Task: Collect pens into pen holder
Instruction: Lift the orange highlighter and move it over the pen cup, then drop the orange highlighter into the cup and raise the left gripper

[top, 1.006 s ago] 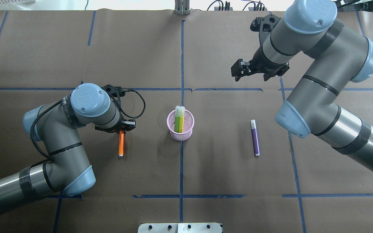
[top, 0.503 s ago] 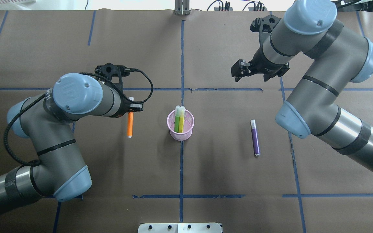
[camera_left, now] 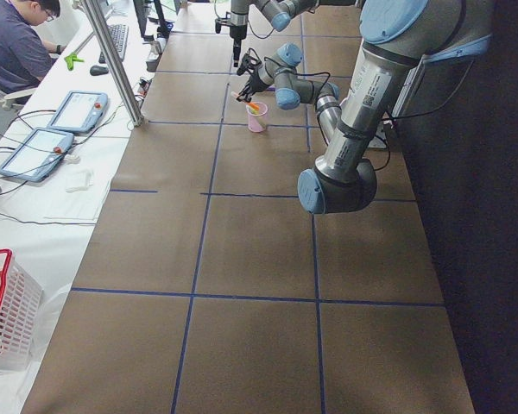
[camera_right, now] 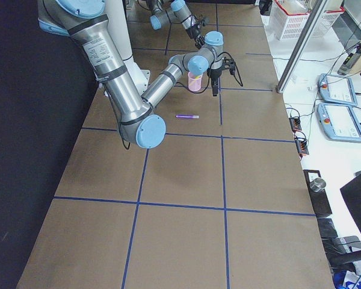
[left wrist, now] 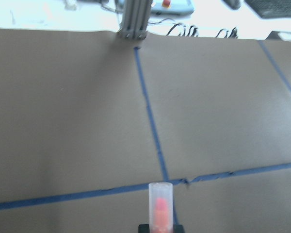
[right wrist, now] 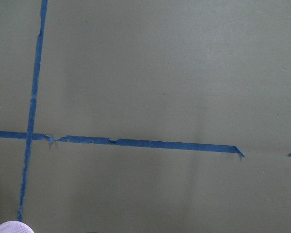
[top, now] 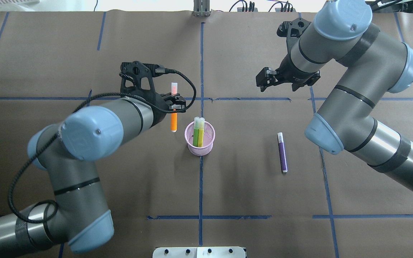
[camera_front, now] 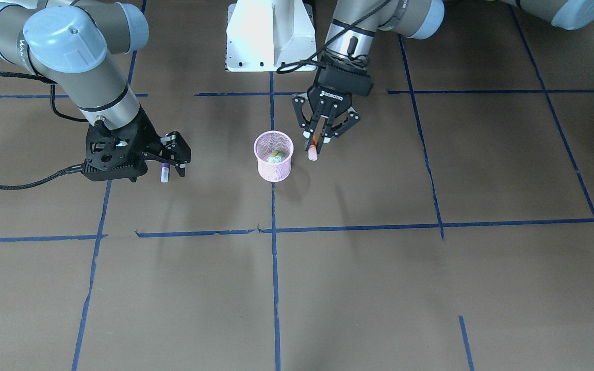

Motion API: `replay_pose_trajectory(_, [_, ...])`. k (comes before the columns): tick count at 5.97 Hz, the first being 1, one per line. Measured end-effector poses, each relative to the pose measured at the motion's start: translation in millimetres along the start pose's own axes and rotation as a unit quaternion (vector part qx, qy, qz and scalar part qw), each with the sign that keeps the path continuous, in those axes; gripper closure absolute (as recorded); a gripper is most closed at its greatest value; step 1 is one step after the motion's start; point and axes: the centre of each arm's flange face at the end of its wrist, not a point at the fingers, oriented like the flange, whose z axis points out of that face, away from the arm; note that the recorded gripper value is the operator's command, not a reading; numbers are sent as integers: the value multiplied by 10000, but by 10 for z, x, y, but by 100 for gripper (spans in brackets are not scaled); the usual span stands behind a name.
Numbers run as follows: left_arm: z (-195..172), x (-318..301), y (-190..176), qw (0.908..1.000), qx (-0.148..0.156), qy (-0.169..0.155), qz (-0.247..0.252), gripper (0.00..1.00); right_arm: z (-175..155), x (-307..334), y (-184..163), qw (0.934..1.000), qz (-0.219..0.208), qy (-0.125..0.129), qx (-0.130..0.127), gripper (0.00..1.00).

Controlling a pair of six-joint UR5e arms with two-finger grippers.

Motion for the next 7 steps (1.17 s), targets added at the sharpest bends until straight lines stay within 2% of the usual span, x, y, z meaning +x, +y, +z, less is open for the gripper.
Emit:
replay_pose_trajectory(1, [61, 131, 121, 9995, 310, -18, 17, 98, 0, 2, 0, 10000, 1, 4, 2, 0])
replay_pose_trajectory(3, [316, 274, 379, 9982, 519, -264, 137, 93, 0, 2, -1, 10000, 0, 4, 8, 0])
replay_pose_trajectory(4, [399, 347, 475, 9978, 556, -328, 177, 37, 0, 2, -1, 10000, 2, 4, 9, 0])
replay_pose_trajectory(5, [415, 472, 488, 9977, 594, -291, 169, 0, 0, 2, -1, 10000, 5, 4, 9, 0])
replay_pose_trajectory(7, [334, 621, 449, 9984, 546, -116, 129, 0, 1, 2, 0, 10000, 6, 3, 2, 0])
